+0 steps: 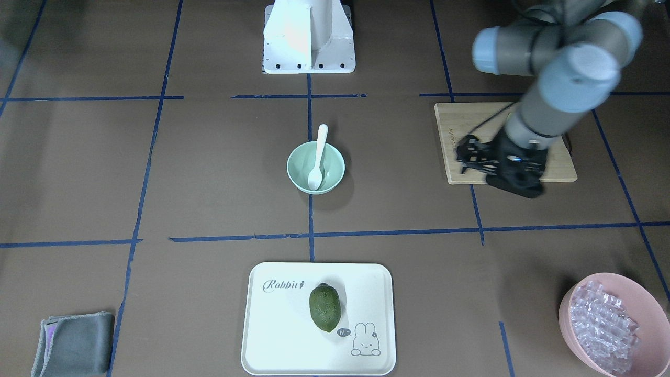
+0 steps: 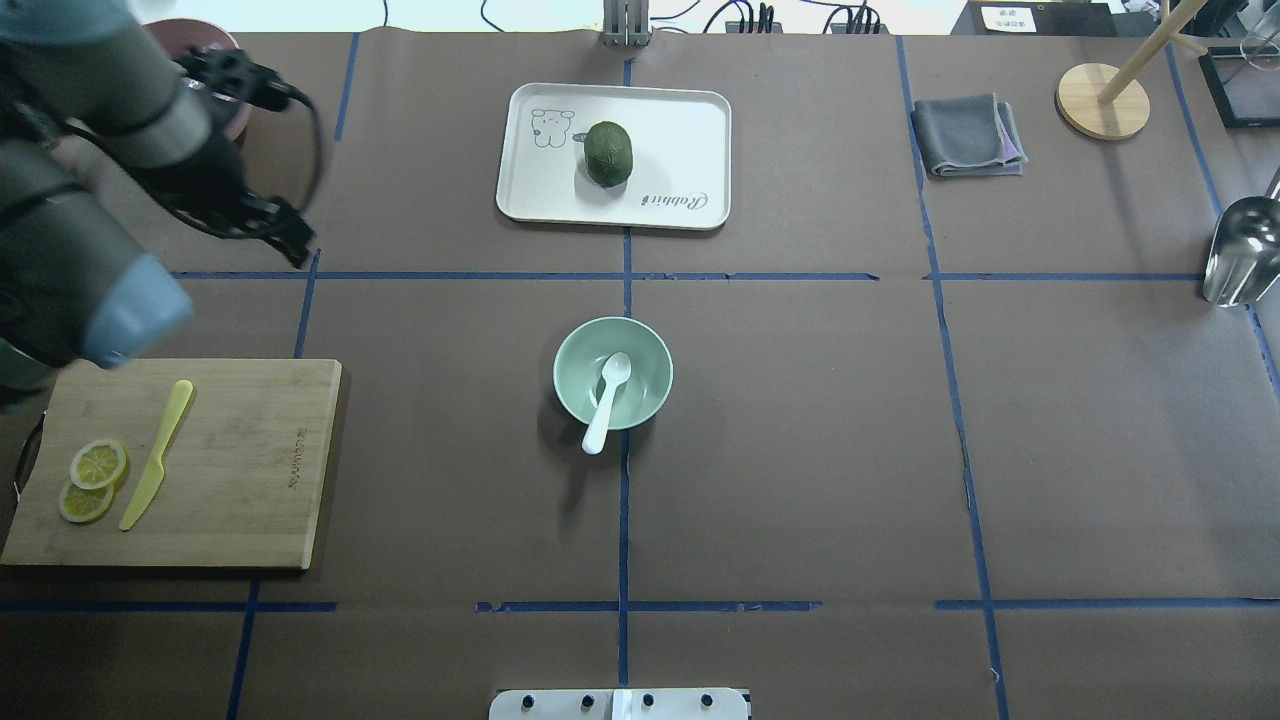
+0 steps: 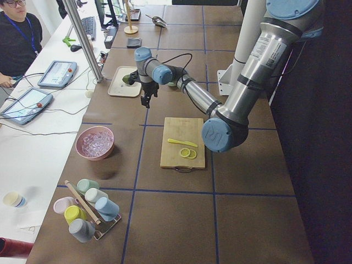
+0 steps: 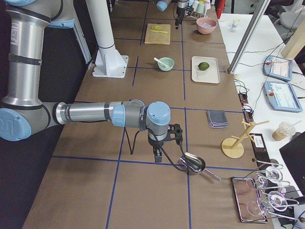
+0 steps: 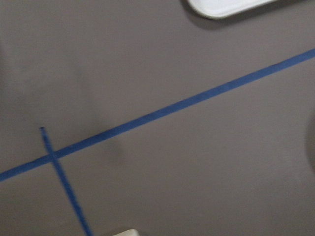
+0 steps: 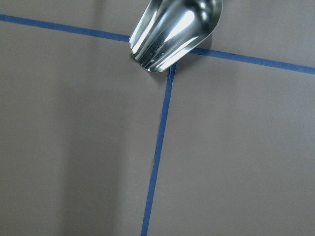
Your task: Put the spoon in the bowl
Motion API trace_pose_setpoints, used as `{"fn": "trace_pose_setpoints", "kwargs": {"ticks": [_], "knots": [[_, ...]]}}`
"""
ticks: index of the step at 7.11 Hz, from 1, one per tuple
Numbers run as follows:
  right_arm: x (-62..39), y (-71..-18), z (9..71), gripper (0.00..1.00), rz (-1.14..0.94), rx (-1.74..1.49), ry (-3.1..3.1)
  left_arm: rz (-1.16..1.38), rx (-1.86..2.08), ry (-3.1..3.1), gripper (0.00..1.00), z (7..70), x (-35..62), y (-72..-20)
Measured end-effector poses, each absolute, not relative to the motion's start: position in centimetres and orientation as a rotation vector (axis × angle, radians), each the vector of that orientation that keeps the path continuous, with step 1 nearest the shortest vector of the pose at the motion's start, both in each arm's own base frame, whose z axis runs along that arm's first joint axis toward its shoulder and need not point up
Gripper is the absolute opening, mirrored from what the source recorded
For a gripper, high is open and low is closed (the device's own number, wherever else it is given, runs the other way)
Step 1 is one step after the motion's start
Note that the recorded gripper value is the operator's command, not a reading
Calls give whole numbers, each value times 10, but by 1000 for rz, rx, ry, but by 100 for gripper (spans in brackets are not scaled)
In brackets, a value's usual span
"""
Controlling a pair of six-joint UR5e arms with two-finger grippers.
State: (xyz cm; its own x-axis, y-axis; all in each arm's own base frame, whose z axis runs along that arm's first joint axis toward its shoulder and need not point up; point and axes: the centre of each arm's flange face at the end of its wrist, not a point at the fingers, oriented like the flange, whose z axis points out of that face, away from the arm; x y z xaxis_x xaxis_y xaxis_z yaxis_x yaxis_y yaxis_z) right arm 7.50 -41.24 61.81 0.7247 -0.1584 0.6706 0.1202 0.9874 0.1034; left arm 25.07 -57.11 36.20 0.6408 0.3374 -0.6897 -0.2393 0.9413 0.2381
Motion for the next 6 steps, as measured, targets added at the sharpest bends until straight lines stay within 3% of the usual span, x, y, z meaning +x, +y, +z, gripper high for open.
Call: {"fn": "trace_pose_setpoints", "kwargs": {"ticks": [2,6], "knots": [[75,-412,618,100,-154,53,-745,229,101,846,100,427,158,-570],[74,-410,620,100,-152,50,-756,128,92,810,100,551,62,-514]]}}
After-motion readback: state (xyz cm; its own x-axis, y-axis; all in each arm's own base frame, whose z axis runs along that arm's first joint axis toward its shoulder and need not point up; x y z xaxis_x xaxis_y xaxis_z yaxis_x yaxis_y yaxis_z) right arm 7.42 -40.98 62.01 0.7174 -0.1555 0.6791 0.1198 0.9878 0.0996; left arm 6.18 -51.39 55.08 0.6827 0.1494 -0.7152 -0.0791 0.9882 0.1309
